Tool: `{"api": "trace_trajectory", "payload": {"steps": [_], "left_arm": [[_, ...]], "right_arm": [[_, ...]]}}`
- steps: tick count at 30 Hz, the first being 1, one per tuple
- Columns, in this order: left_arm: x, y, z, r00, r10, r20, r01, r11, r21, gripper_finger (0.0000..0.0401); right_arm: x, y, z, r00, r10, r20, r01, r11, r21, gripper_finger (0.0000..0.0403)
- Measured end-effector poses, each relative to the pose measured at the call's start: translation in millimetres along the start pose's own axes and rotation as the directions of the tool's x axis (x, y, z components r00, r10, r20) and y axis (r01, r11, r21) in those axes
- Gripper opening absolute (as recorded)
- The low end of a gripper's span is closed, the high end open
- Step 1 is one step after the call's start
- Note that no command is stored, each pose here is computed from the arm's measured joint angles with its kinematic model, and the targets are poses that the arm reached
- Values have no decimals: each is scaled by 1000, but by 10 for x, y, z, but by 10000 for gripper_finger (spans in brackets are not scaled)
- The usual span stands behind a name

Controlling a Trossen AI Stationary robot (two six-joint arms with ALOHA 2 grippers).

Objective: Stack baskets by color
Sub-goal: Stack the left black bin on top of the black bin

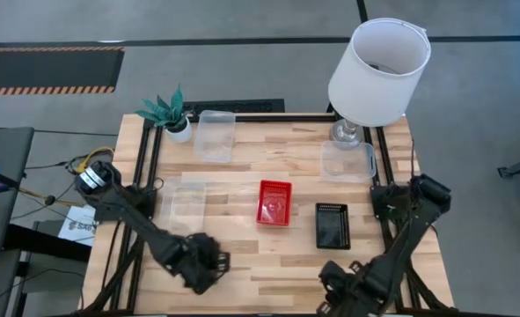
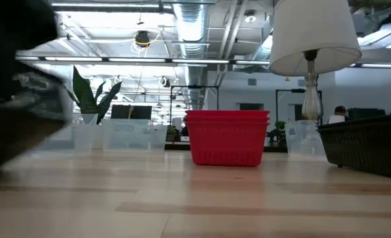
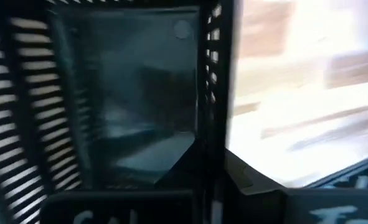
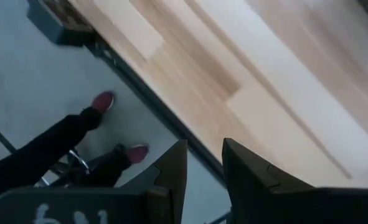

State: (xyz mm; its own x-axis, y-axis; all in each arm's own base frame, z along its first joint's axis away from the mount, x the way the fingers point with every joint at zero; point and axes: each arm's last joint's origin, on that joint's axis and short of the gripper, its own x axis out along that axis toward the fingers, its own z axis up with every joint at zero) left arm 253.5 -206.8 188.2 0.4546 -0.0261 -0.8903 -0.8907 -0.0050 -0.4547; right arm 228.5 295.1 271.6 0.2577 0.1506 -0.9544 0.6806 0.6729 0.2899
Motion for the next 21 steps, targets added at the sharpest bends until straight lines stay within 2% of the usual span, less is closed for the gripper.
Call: {"api": "trace_trajectory", "payload": {"steps": [5,10,16,21], "left_arm": [[-34,-408,257,996,-79,29,77,995,55,0],[-181,-761,358,985,-169,35,166,983,81,0],[-201,-1208,155,978,-210,0,209,970,121,0],[-15,-1528,11,986,-163,29,155,970,186,0]], "right_arm": [[-51,-59,-197,1000,-14,-11,14,1000,2,122],[-98,-129,-355,999,-36,-16,36,999,22,122],[-151,-191,-504,999,-44,-20,44,998,37,122],[-172,-212,-562,999,-40,-15,41,998,47,122]]}}
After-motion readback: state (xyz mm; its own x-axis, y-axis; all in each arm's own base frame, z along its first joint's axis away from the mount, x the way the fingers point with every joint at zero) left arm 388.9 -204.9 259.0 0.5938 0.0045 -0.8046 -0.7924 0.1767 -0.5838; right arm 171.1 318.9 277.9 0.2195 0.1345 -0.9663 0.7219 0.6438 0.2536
